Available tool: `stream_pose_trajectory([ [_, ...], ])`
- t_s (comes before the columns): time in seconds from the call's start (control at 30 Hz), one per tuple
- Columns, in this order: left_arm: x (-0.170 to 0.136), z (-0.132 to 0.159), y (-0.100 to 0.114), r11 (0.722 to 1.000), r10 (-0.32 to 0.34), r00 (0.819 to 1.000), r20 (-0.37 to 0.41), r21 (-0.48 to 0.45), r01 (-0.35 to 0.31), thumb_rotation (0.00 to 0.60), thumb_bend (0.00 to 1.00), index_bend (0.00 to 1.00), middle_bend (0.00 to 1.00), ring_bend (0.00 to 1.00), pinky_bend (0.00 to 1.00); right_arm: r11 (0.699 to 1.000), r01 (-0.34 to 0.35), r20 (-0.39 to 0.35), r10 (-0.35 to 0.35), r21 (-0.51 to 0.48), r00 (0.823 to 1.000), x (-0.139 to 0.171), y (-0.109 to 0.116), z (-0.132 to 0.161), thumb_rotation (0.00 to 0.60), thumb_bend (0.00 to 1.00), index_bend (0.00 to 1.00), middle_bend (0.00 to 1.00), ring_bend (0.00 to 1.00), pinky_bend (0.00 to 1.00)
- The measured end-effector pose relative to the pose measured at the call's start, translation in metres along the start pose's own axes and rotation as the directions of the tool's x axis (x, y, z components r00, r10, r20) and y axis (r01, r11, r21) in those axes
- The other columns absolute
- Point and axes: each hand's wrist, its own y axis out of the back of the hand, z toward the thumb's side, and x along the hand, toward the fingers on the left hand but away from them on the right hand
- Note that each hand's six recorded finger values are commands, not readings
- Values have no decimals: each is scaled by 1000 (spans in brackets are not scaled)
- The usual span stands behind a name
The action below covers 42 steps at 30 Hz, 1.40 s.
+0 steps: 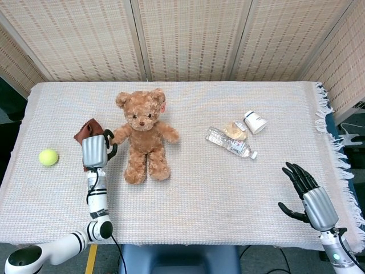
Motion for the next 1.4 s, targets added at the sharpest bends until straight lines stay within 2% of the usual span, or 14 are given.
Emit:
stream_pose_trajectory([
  [0.4,-5,-4,-19,994,-111,994,-13,16,111,600,331,512,701,583,553,1000,4,1,-4,-1,1000,0,1,0,600,125,0,0,0,133],
  [0.63,-2,3,-3,999,-35,999,12,-18,35,600,333,511,700,583,554,1000,1,3,-1,0,1000,-1,0,0,600,125,0,0,0,133],
  [0.83,-8,-3,-22,989,-148,989,6,29,148,600,334,512,701,584,556,1000,5,4,-5,-2,1000,-1,1,0,600,126,0,0,0,133],
  [0.9,-8,-7,-23,985,-166,986,1,40,166,600,332,508,696,584,555,1000,5,6,-5,-4,1000,-1,1,-1,600,126,0,0,0,133],
  [1.0,-7,-9,-16,988,-149,989,8,37,148,600,333,442,620,563,548,1000,3,5,-3,-5,1000,-1,1,-1,600,126,0,0,0,133],
  [1.17,-4,-16,5,993,-108,993,51,41,106,600,333,271,411,409,456,1000,4,4,-4,-5,1000,-1,1,-1,600,126,0,0,0,133],
  [1.3,-11,-30,27,993,-112,990,89,59,107,600,337,213,326,319,408,1000,1,4,0,-8,1000,-1,1,0,600,125,0,0,0,133],
  [1.4,-25,-50,45,987,-129,983,130,117,114,600,337,200,299,293,384,1000,2,3,-2,-9,1000,0,2,0,600,125,0,0,0,133],
])
